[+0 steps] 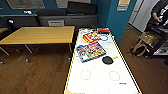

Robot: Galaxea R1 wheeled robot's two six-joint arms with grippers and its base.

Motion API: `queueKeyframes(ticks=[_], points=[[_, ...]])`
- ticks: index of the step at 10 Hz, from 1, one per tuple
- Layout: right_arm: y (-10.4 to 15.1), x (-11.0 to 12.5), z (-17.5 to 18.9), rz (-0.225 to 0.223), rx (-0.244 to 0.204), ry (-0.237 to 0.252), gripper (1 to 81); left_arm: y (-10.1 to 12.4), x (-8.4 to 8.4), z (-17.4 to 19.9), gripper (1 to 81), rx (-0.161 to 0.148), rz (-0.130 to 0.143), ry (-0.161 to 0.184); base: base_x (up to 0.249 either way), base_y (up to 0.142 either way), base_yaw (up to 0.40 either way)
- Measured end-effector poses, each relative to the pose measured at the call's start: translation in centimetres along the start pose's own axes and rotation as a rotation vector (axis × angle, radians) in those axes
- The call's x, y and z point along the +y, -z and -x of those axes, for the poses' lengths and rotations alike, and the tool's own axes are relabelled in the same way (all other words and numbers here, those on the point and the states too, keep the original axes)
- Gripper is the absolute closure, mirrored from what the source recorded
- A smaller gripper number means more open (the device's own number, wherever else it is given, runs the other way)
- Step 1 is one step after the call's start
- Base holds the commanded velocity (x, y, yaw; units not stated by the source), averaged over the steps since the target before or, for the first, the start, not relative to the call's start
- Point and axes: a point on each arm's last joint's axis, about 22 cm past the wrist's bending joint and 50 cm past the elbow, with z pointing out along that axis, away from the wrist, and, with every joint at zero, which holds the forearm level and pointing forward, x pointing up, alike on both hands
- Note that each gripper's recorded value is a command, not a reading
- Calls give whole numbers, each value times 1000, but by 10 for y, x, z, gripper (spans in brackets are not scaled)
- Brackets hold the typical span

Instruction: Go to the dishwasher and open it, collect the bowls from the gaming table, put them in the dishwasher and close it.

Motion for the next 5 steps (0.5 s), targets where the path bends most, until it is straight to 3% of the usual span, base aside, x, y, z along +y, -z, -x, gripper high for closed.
queueKeyframes(ticks=[1,3,5], points=[[0,-2,-5,-4,11,7,811,-4,-29,26,811,-5,-36,15,0,0,0],[3,-1,0,-5,18,7,811,-8,-89,47,811,27,-120,10,0,0,0],[5,-1,3,-6,26,14,811,-23,-124,68,811,43,-161,-18,0,0,0]])
